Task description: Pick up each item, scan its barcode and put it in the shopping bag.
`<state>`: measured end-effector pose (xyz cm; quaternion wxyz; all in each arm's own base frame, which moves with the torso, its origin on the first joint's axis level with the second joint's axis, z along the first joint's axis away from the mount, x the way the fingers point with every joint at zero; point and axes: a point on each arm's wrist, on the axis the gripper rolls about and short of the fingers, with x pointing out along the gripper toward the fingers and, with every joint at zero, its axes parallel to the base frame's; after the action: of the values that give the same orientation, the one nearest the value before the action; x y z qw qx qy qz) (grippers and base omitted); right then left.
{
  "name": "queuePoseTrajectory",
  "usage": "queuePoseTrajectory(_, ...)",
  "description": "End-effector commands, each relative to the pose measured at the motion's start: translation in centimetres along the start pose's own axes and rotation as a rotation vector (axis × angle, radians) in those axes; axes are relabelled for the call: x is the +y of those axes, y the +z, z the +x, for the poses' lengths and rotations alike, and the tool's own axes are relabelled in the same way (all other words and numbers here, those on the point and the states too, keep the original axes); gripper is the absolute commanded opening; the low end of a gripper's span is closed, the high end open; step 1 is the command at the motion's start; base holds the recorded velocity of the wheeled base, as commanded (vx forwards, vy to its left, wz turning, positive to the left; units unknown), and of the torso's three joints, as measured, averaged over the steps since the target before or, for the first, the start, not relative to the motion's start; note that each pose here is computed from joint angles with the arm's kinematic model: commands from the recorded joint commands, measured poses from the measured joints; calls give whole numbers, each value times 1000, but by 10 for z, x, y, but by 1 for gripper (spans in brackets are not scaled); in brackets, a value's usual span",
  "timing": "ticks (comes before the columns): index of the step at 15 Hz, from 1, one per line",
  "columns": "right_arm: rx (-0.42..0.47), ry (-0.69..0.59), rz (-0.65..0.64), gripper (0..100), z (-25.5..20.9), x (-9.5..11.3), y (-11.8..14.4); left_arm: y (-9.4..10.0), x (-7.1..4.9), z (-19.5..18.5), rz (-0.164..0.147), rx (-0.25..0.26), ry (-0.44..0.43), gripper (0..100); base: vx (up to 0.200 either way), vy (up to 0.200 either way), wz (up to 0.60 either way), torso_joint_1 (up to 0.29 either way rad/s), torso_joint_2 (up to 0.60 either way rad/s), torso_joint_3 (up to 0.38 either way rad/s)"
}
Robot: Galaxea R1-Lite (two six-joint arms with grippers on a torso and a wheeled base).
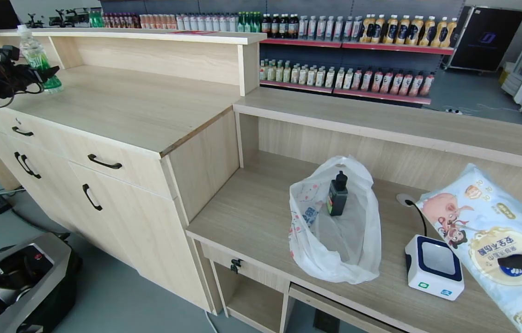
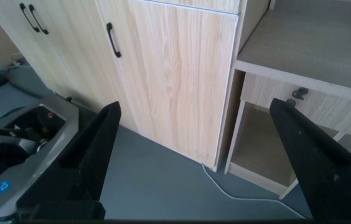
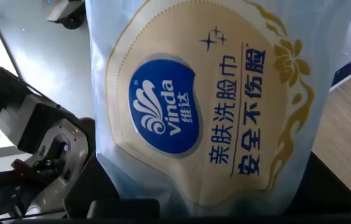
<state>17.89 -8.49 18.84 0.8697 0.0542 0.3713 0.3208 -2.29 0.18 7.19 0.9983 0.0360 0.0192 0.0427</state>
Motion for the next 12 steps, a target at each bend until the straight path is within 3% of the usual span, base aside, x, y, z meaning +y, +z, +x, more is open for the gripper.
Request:
queuePoseTrajectory(1, 3, 34, 78, 0, 5, -19, -8, 0, 0, 0, 0, 0, -1, 100, 0, 0, 0, 0, 0, 0)
queuePoseTrajectory(4, -10, 56, 127, 0, 8, -32, -11, 0, 0, 0, 0, 0, 1, 100, 0, 0, 0, 0, 0, 0)
queuePoseTrajectory(12, 12, 63, 185, 0, 11, -37, -40, 0, 0, 0, 0, 0, 1, 100, 0, 0, 0, 0, 0, 0)
